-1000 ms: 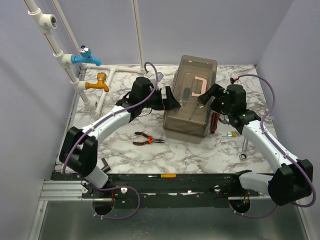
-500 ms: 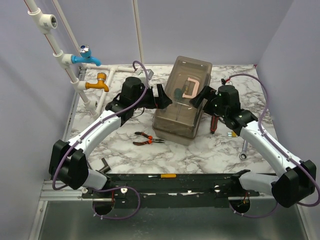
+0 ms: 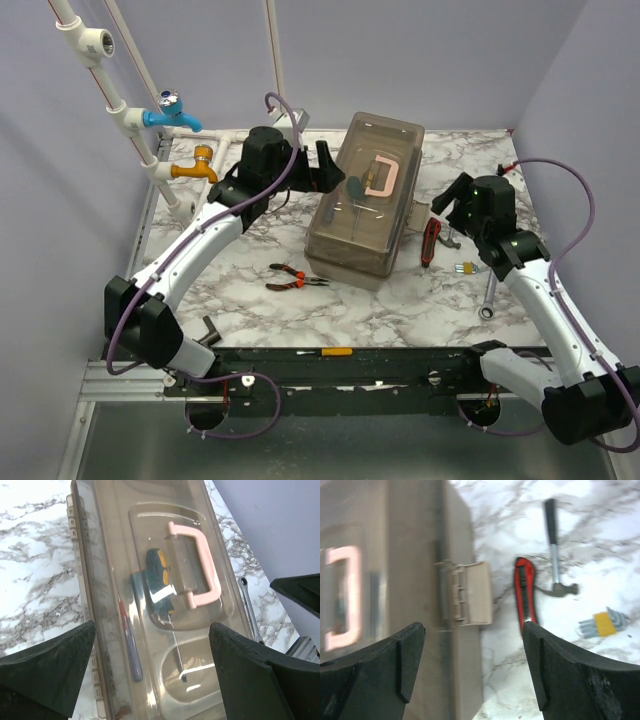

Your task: Pack the tool kit

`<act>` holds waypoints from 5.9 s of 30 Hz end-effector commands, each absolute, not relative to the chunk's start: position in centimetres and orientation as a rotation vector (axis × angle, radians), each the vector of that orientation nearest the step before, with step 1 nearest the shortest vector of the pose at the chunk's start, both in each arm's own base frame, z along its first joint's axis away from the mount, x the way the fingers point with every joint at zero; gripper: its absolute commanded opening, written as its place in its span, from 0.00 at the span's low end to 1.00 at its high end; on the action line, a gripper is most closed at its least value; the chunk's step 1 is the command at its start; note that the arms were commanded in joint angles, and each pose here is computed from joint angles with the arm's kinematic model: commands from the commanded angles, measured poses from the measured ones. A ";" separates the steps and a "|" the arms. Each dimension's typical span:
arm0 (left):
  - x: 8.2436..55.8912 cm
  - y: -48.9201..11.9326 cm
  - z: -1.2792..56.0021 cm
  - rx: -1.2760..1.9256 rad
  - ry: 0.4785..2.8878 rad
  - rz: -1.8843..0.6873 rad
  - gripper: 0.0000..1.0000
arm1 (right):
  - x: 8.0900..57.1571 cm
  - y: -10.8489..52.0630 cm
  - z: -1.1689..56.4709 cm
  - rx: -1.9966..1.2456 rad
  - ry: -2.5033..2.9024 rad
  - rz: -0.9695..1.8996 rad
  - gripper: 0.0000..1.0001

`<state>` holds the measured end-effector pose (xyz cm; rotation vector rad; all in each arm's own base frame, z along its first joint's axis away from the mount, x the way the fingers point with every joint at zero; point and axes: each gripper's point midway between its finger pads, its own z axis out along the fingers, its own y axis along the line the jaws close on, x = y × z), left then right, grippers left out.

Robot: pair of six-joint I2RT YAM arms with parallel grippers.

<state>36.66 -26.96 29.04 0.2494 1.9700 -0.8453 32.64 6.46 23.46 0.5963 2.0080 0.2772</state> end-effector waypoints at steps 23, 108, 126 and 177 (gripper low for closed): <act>40.8 -32.0 23.7 0.333 2.156 -0.952 0.99 | 37.9 7.5 6.6 0.865 2.161 0.902 0.01; 41.1 -34.1 16.7 0.354 2.298 -1.095 0.98 | 42.8 26.2 10.1 0.166 2.256 1.031 0.01; 41.3 -28.7 28.8 0.259 2.003 -0.856 0.99 | 41.6 12.9 21.9 0.316 1.947 0.423 0.04; 35.8 -0.1 17.7 -0.089 1.559 0.125 0.98 | 37.4 1.8 14.5 0.136 1.540 -0.033 0.92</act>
